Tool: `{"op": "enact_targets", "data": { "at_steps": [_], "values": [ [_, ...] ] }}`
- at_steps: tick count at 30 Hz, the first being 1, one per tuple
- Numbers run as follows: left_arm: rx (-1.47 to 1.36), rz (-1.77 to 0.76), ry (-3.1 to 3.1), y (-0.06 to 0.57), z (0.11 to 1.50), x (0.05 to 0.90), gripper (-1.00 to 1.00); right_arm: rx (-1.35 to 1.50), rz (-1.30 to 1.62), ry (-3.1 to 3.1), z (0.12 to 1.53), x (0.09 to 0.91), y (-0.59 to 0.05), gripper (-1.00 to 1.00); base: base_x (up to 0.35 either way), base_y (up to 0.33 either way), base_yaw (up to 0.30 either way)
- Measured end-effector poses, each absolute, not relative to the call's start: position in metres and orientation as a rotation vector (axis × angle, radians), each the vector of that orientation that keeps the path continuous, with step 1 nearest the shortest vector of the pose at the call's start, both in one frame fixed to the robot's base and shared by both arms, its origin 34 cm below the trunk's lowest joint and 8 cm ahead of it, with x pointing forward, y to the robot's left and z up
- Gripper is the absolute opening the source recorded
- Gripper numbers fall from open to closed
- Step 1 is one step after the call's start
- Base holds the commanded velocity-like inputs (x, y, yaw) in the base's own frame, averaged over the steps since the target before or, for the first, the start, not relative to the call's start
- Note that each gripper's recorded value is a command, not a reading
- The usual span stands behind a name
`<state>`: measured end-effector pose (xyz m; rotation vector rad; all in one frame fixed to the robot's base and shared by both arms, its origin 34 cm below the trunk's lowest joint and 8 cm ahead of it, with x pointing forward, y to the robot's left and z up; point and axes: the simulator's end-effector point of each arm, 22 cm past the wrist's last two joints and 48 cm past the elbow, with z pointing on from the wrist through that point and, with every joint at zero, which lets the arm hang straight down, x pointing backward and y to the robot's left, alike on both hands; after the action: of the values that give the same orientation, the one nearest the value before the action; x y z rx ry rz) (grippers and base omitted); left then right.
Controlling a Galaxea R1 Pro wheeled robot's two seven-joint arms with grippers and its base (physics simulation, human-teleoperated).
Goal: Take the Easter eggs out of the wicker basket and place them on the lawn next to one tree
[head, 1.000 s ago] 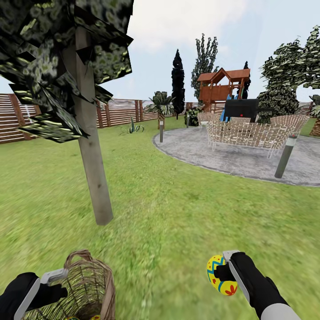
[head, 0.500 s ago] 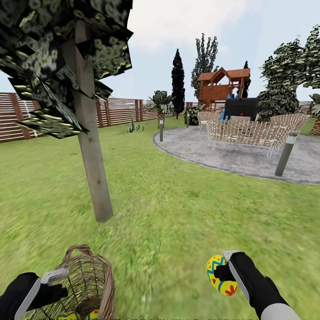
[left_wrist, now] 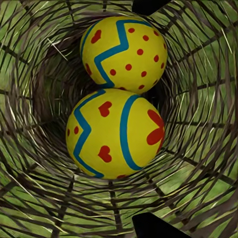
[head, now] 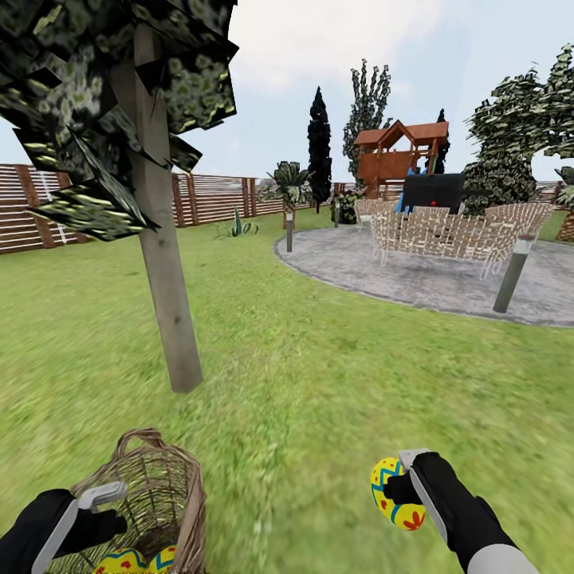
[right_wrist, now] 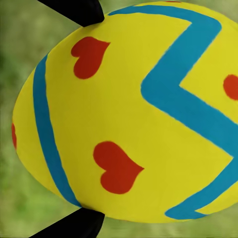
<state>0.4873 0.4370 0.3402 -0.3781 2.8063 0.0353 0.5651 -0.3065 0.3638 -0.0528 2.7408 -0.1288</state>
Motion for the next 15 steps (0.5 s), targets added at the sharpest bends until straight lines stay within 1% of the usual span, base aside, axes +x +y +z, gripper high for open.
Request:
{"op": "enact_targets", "data": {
  "at_steps": [15],
  "values": [
    [-0.389, 0.045, 2.865, 0.437, 0.314, 0.476, 1.0, -0.058, -0.129, 2.802, 0.333, 0.555, -0.306, -1.0, 0.0, 0.0, 0.0]
  ]
}}
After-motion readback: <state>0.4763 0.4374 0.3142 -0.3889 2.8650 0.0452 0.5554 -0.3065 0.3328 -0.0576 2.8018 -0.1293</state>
